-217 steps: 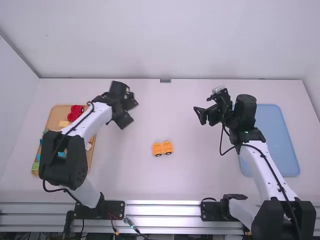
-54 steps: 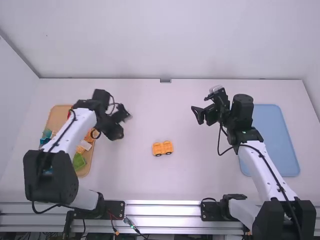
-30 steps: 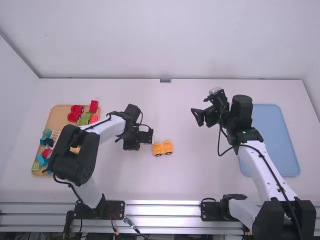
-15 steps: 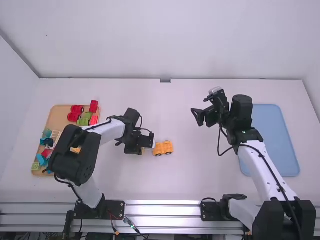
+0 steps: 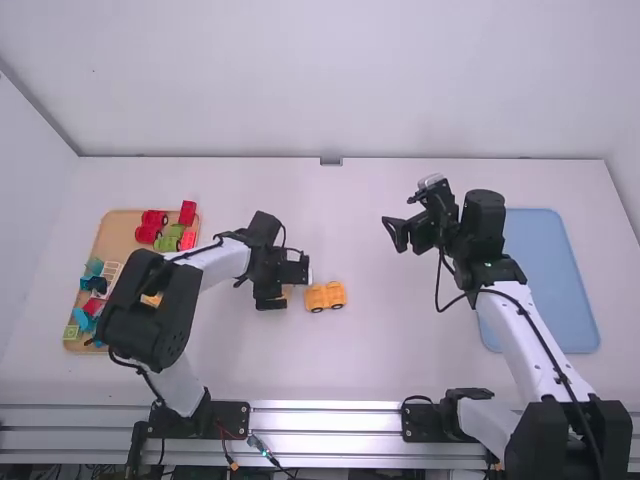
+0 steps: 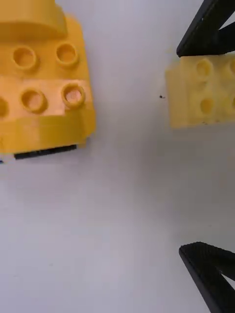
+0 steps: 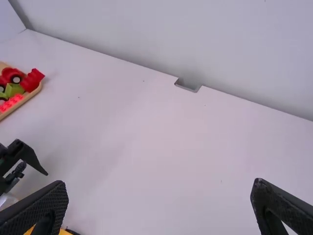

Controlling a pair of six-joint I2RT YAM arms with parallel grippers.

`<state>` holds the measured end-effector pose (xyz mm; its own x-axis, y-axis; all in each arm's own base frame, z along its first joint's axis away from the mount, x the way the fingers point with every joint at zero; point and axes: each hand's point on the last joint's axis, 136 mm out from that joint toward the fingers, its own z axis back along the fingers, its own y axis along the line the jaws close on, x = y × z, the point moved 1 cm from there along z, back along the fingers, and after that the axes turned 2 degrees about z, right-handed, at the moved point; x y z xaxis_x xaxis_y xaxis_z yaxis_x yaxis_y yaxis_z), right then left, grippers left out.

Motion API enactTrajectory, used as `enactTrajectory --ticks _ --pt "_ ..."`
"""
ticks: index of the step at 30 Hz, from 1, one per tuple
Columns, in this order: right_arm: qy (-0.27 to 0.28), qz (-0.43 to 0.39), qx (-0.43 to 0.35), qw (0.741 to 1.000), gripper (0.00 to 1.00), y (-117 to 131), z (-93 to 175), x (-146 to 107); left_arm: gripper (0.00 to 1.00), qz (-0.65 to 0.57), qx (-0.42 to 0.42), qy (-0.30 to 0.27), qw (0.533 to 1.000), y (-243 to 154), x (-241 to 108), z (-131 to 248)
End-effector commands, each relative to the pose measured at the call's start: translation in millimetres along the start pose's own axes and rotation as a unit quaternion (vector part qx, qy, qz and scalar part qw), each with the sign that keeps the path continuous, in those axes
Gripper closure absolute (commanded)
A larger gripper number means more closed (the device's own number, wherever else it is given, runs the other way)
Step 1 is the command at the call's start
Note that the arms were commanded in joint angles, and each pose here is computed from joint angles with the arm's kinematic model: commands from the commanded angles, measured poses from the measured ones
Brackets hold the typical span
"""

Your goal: Assemble lego blocks to make yellow taxi

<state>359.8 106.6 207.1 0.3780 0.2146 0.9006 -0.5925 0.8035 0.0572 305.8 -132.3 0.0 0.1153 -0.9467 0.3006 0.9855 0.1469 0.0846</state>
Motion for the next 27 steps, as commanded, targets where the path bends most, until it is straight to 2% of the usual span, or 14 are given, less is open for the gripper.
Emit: enactTrajectory --ticks 1,7,14,19,20,24,27 --pt "-0.016 0.009 -0.003 1.000 0.01 -2.0 3.3 16.5 0.01 0.060 0.003 0.023 0.998 -0.9 -8.4 -2.8" --pt "-0.017 0.009 -0.003 1.000 0.01 -2.2 3.3 16.7 0.01 0.070 0.003 0.006 0.998 1.6 0.0 4.6" --pt "-0.015 0.008 -0.003 1.000 0.01 -2.3 3.3 15.9 0.01 0.008 -0.010 -0.083 0.996 -10.6 16.3 53.2" --pt "-0.011 0.020 -0.001 1.000 0.01 -1.4 1.0 11.1 0.01 -0.028 -0.001 -0.186 0.982 -12.4 21.9 58.0" --pt "-0.005 0.046 0.007 0.999 0.01 1.2 -3.5 5.6 0.01 -0.009 0.013 -0.208 0.978 -8.5 19.5 52.9" --pt "0.020 0.086 0.033 0.996 0.01 11.3 -23.9 -13.8 0.01 0.080 0.050 -0.227 0.969 6.3 6.3 39.1" --pt "0.039 0.122 0.075 0.989 0.01 28.3 -44.7 -31.5 0.01 0.094 0.040 -0.268 0.958 -2.3 5.5 39.0"
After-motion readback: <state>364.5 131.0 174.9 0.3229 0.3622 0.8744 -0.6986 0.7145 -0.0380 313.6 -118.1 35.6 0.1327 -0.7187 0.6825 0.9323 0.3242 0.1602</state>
